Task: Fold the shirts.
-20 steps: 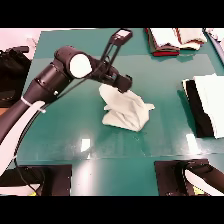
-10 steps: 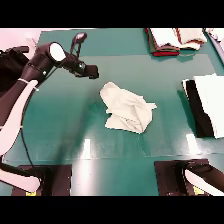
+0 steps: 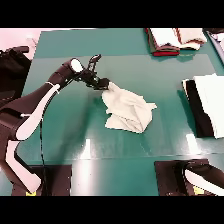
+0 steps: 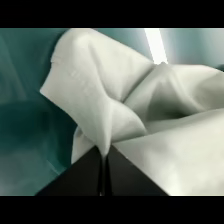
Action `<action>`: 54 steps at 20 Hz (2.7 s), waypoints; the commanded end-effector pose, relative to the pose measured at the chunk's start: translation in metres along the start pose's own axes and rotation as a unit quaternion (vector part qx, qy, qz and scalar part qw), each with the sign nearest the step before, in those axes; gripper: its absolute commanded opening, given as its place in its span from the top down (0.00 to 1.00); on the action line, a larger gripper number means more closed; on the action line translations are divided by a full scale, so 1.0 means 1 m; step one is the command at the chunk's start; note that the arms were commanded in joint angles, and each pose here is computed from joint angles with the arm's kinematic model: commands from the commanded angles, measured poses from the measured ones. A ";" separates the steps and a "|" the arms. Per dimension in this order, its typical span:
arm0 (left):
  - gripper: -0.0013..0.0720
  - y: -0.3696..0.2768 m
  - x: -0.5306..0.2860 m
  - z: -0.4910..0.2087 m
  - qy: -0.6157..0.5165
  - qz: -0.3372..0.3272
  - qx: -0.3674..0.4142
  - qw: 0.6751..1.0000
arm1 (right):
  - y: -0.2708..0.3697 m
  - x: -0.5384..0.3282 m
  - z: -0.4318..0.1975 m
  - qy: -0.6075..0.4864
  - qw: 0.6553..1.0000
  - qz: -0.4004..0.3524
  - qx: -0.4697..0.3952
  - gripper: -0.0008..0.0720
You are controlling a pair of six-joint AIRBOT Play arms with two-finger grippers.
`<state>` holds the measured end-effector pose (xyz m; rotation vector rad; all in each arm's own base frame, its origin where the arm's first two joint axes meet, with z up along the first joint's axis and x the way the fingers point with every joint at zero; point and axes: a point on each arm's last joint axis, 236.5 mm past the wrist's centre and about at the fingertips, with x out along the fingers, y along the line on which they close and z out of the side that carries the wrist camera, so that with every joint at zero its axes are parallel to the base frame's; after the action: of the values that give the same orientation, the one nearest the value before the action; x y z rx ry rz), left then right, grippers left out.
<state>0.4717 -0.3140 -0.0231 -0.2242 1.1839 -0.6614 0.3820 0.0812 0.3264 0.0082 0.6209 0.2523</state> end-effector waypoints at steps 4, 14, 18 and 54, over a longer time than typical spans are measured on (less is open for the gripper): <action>0.95 0.021 -0.068 0.042 -0.036 0.024 0.022 0.999 | -0.008 0.060 -0.114 0.197 0.980 0.002 0.019 0.96; 0.95 0.038 -0.111 0.045 -0.039 0.084 0.055 0.994 | 0.050 0.207 -0.303 0.324 0.912 0.135 0.212 0.17; 0.95 0.038 -0.111 0.045 -0.040 0.085 0.055 0.994 | 0.082 0.235 -0.325 0.342 0.904 0.164 0.200 0.33; 0.95 -0.019 -0.229 -0.077 -0.053 0.090 0.107 0.989 | 0.093 0.127 -0.149 0.236 0.962 0.137 0.025 0.97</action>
<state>0.3563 -0.1836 0.2240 0.0250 0.7985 -0.6060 0.3680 0.1817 0.1991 0.0854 0.9681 0.5199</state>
